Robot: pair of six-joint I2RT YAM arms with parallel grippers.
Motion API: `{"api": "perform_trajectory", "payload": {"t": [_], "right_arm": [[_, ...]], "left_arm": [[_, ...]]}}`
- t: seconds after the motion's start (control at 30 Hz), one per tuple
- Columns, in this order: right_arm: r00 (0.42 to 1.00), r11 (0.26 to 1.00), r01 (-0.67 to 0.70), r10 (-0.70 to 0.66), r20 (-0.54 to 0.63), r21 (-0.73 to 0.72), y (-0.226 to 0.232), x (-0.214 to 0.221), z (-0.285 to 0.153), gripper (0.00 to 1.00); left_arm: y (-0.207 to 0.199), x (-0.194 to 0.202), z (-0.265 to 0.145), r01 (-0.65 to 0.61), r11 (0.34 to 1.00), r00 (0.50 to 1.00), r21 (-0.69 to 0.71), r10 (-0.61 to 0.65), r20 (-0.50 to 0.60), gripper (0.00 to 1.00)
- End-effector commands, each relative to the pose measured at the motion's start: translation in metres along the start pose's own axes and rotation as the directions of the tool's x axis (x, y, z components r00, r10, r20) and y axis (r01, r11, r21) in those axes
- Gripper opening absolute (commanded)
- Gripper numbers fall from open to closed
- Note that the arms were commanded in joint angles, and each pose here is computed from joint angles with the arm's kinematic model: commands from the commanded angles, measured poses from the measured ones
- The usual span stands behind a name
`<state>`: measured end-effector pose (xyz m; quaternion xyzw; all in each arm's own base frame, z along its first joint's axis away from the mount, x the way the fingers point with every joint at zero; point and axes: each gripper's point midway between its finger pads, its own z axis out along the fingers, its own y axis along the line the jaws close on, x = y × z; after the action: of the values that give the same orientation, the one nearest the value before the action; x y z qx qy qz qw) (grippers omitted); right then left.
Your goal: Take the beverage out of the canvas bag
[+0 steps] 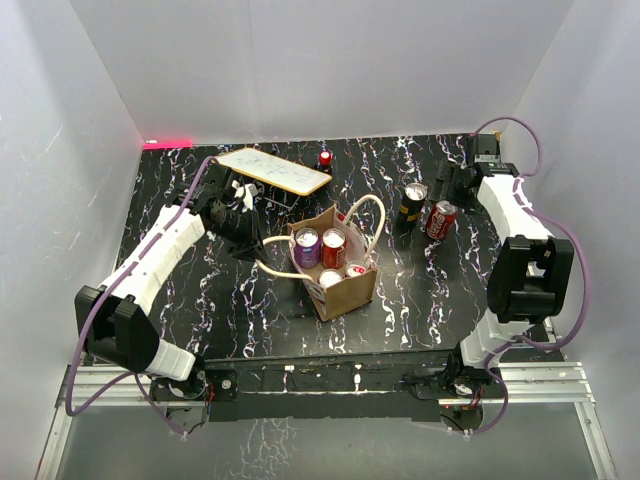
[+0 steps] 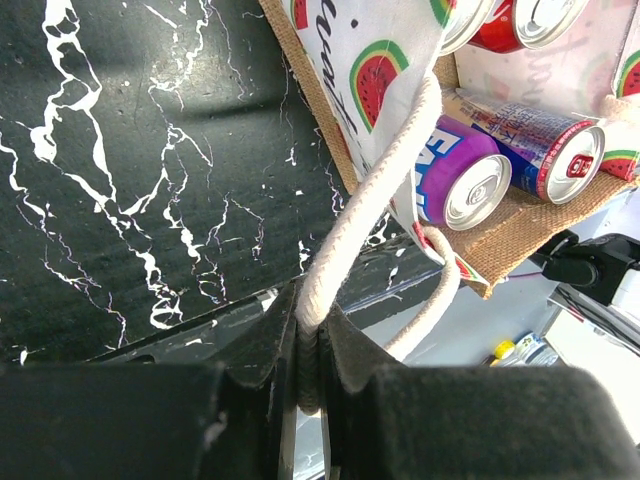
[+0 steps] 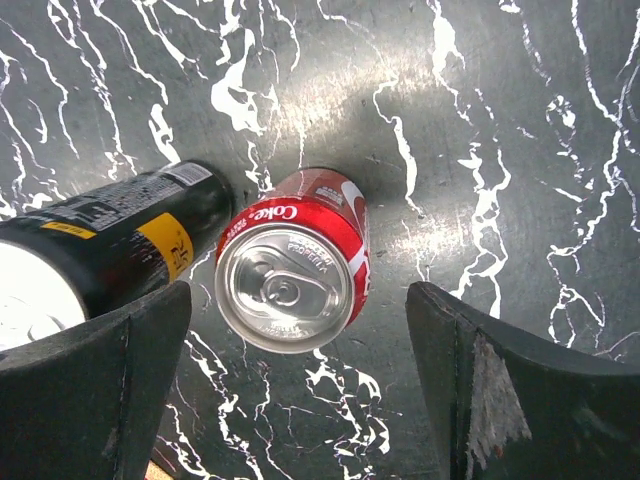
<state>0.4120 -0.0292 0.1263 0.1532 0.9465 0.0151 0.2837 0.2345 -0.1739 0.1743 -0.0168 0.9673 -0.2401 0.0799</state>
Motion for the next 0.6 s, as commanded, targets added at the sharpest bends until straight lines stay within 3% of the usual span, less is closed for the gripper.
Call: {"api": "perform_trajectory", "payload": {"t": [0.0,0.17,0.37,0.57], "right_arm": [[0.997,1.000,-0.010,0.009,0.075,0.021,-0.002,-0.025,-0.016,0.92],[0.993,0.998,-0.051,0.047,0.109,0.034,-0.005,-0.024,-0.051,0.92],[0.996,0.995,-0.067,0.071,0.053,-0.074,0.001,0.049,-0.077,0.91],[0.999,0.969,-0.043,0.040,-0.018,-0.243,0.036,0.098,-0.109,0.90]], "left_arm": [[-0.014,-0.001,-0.008,0.007,0.999,1.000,0.050,-0.007,-0.004,0.00],[-0.013,0.002,-0.006,0.016,0.998,1.000,0.055,-0.016,-0.013,0.00],[-0.009,0.008,-0.003,0.027,0.998,0.999,0.053,-0.026,-0.023,0.00],[-0.008,0.010,0.001,0.035,0.998,0.999,0.060,-0.034,-0.028,0.00]]}}
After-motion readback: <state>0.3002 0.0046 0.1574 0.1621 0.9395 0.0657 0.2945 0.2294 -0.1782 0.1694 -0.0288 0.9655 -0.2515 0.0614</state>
